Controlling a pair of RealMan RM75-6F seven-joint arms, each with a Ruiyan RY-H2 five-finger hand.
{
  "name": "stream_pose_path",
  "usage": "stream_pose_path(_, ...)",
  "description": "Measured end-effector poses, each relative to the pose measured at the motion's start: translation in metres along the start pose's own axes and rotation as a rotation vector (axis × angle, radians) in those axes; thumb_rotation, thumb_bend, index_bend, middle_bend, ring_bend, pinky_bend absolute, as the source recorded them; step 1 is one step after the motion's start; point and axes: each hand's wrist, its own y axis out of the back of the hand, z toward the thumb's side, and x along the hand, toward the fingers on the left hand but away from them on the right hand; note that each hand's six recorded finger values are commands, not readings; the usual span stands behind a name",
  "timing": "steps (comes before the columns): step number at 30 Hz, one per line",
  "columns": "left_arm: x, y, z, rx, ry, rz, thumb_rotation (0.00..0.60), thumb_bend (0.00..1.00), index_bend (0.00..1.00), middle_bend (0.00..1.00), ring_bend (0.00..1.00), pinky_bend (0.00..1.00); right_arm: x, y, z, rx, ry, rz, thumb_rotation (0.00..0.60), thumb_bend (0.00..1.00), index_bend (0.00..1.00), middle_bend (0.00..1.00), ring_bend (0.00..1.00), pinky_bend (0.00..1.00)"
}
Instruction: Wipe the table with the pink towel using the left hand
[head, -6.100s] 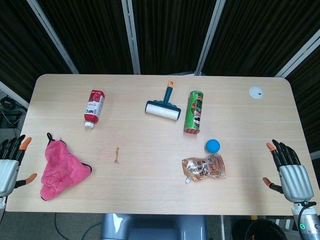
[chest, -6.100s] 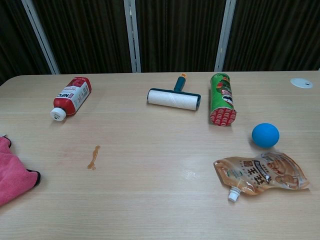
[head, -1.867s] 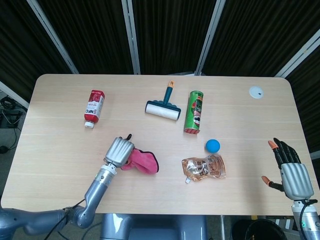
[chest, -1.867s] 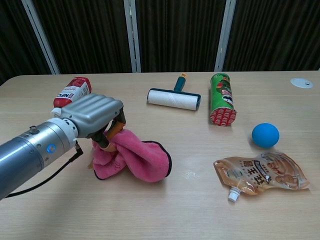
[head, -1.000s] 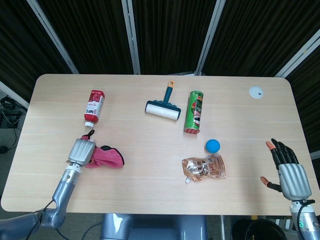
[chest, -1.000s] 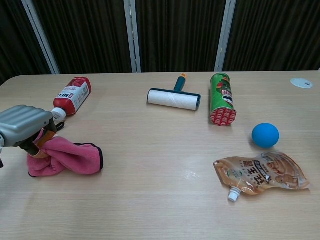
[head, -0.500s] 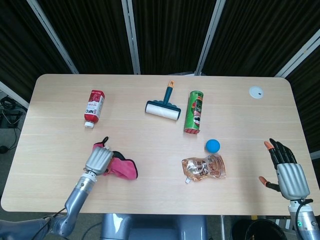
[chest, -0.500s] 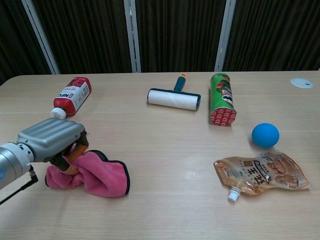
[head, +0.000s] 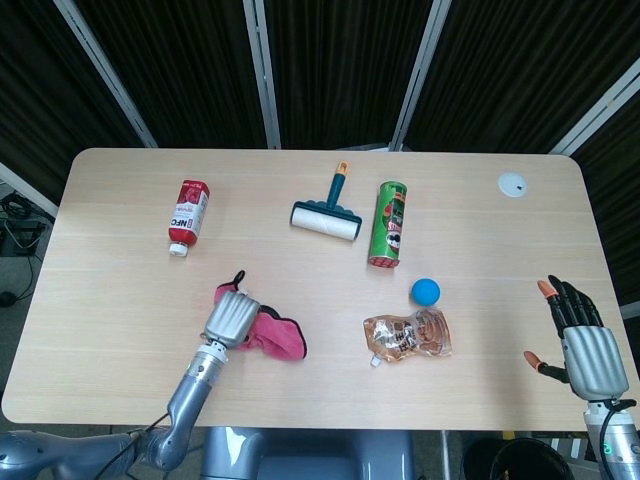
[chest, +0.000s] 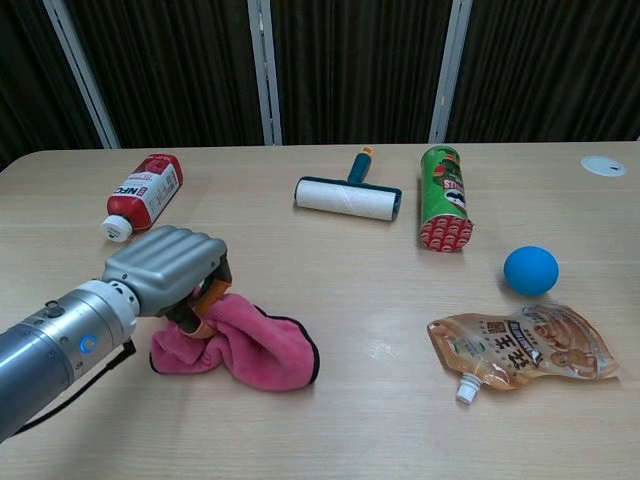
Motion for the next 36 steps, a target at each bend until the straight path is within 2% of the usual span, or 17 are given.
stream_pose_path(8, 0.010, 0.003, -0.064, 0.045, 0.131, 0.011, 0.600, 0.38, 0.82, 0.66, 0.58, 0.56, 0.000, -0.001, 0.000, 0.006, 0.001, 0.004, 0.600, 0.09, 0.00, 0.00, 0.00, 0.10)
stream_pose_path(15, 0.000, 0.015, -0.130, 0.091, 0.232, 0.020, 0.600, 0.38, 0.82, 0.66, 0.58, 0.56, 0.002, -0.001, 0.003, 0.014, 0.008, 0.004, 0.600, 0.09, 0.00, 0.00, 0.00, 0.10)
stream_pose_path(19, -0.006, 0.017, -0.151, 0.094, 0.268, 0.010, 0.600, 0.38, 0.82, 0.66, 0.58, 0.56, 0.001, -0.001, 0.005, 0.017, 0.012, 0.000, 0.600, 0.09, 0.00, 0.00, 0.00, 0.10)
stream_pose_path(25, -0.004, 0.018, -0.141, 0.063, 0.255, 0.000, 0.600, 0.37, 0.82, 0.66, 0.58, 0.56, 0.001, -0.001, 0.005, 0.017, 0.014, 0.000, 0.600, 0.09, 0.00, 0.00, 0.00, 0.10)
stream_pose_path(36, 0.009, 0.007, -0.076, 0.017, 0.144, -0.014, 0.600, 0.37, 0.82, 0.66, 0.58, 0.56, 0.001, 0.002, 0.002, -0.003, 0.009, -0.010, 0.600, 0.09, 0.00, 0.00, 0.00, 0.10)
